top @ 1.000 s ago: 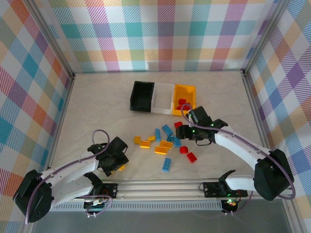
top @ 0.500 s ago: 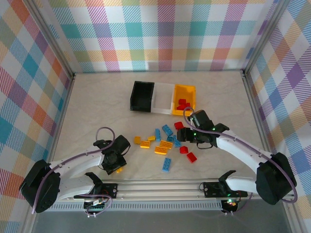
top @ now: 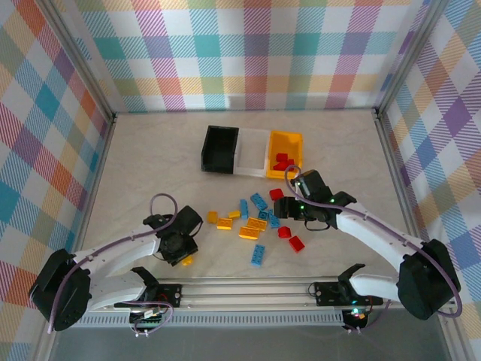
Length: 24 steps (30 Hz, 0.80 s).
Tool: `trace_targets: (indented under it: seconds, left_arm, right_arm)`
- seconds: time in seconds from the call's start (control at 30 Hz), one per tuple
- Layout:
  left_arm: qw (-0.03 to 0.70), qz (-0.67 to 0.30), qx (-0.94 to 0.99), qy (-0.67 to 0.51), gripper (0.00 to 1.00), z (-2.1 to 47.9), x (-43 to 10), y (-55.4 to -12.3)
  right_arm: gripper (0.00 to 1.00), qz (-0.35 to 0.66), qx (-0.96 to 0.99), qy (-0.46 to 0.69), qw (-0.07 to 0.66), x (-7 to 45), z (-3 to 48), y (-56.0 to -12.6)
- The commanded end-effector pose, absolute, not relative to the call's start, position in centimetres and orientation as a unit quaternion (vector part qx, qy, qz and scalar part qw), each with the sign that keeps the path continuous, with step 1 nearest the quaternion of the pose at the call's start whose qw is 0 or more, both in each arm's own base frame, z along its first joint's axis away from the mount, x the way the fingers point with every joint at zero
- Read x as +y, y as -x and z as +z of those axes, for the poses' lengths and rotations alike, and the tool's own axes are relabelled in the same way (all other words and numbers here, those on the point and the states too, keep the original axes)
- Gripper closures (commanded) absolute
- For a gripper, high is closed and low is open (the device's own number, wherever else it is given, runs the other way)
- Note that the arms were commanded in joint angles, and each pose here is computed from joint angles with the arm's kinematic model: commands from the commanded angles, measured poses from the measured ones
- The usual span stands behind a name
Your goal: Sort the legos into containers by color
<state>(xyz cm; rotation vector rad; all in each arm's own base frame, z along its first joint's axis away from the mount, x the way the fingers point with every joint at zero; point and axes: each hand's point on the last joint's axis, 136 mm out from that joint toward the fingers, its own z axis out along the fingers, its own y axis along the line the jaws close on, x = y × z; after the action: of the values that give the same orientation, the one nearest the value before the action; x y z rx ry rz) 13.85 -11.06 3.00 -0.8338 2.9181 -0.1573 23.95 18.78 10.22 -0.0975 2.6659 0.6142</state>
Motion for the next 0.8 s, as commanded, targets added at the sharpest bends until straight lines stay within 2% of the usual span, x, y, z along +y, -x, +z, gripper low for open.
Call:
trace_targets:
  seconds: [0.0, 0.23, 0.33, 0.5, 0.67, 0.77]
  left_arm:
    - [0.104, -0.088, 0.962, 0.237, 0.55, 6.5, -13.0, -16.9]
    - [0.193, -0.085, 0.965, 0.159, 0.53, 13.3, -15.6, -23.8]
    - [0.190, -0.069, 0.971, 0.128, 0.52, 14.6, -16.7, -25.4]
    - [0.123, -0.035, 0.984, 0.127, 0.41, 11.8, -15.0, -21.9]
    - [0.078, -0.025, 0.982, 0.168, 0.39, 7.9, -11.4, -15.7]
    - [0.075, -0.028, 0.978, 0.193, 0.38, 6.8, -9.9, -13.7]
  right_arm:
    - [0.30, 0.220, 0.953, 0.036, 0.206, 18.8, 10.4, -23.7]
    - [0.31, 0.226, 0.952, 0.035, 0.205, 19.2, 11.0, -24.1]
    - [0.31, 0.222, 0.953, 0.036, 0.204, 19.0, 11.4, -24.0]
    - [0.30, 0.219, 0.954, 0.044, 0.201, 18.7, 11.5, -23.3]
    - [0.30, 0.228, 0.954, 0.042, 0.189, 19.2, 10.5, -23.4]
    - [0.30, 0.239, 0.952, 0.046, 0.185, 20.2, 10.4, -23.7]
